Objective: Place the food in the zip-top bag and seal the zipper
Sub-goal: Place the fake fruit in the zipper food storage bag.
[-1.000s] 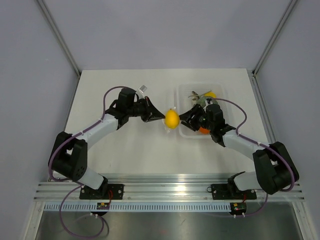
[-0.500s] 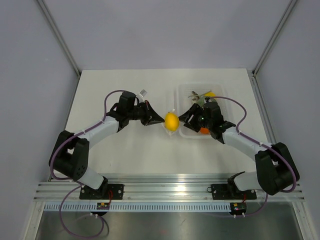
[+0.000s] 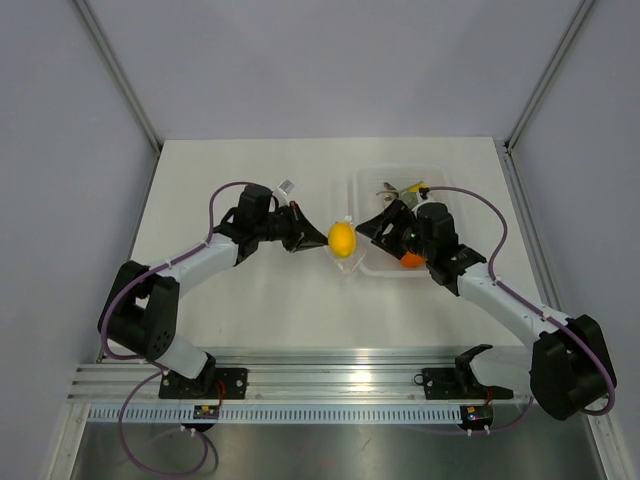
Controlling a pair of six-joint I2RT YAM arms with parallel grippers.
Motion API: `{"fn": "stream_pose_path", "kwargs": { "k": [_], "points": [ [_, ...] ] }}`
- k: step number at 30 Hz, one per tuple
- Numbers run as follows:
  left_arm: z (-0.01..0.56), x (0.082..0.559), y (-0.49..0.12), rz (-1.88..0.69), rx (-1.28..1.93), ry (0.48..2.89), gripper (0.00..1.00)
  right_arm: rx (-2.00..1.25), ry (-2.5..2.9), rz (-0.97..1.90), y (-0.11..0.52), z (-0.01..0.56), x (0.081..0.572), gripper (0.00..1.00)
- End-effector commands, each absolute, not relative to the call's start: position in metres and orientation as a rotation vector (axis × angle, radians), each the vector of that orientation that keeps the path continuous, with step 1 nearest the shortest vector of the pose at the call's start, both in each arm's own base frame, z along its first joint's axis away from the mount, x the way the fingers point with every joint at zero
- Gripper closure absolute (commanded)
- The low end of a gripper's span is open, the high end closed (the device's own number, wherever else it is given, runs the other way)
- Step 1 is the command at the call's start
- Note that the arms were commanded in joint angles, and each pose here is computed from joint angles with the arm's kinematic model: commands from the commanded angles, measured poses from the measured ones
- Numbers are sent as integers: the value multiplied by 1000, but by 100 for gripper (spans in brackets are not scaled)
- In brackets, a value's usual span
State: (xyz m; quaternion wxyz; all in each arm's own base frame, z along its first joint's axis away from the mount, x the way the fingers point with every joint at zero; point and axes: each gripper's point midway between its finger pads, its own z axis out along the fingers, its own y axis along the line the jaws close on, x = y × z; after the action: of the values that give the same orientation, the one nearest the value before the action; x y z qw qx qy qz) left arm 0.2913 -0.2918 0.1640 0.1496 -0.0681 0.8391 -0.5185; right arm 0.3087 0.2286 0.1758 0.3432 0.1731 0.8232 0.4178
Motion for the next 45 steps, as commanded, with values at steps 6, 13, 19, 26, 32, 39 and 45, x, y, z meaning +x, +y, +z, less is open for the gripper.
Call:
{"fn": "stream_pose_path", "kwargs": {
  "k": [6, 13, 19, 26, 32, 39, 45],
  "points": [
    [182, 294, -301, -1564, -141, 2336, 100, 382, 2090, 1104, 236, 203, 312, 27],
    [184, 295, -301, -1564, -137, 2337, 100, 362, 2113, 1103, 236, 196, 308, 27],
    [180, 294, -302, -1567, -140, 2346, 100, 228, 2030, 1240, 251, 216, 298, 18],
    [180, 296, -303, -1570, -144, 2349, 100, 157, 2131, 1219, 259, 200, 296, 16],
    [179, 296, -303, -1569, -146, 2352, 100, 153, 2176, 1216, 261, 189, 292, 33],
    [179, 295, -303, -1568, -148, 2354, 100, 120, 2195, 1241, 268, 189, 291, 47],
    [180, 295, -304, -1570, -144, 2352, 100, 78, 2223, 1235, 277, 184, 291, 55]
  ]
}}
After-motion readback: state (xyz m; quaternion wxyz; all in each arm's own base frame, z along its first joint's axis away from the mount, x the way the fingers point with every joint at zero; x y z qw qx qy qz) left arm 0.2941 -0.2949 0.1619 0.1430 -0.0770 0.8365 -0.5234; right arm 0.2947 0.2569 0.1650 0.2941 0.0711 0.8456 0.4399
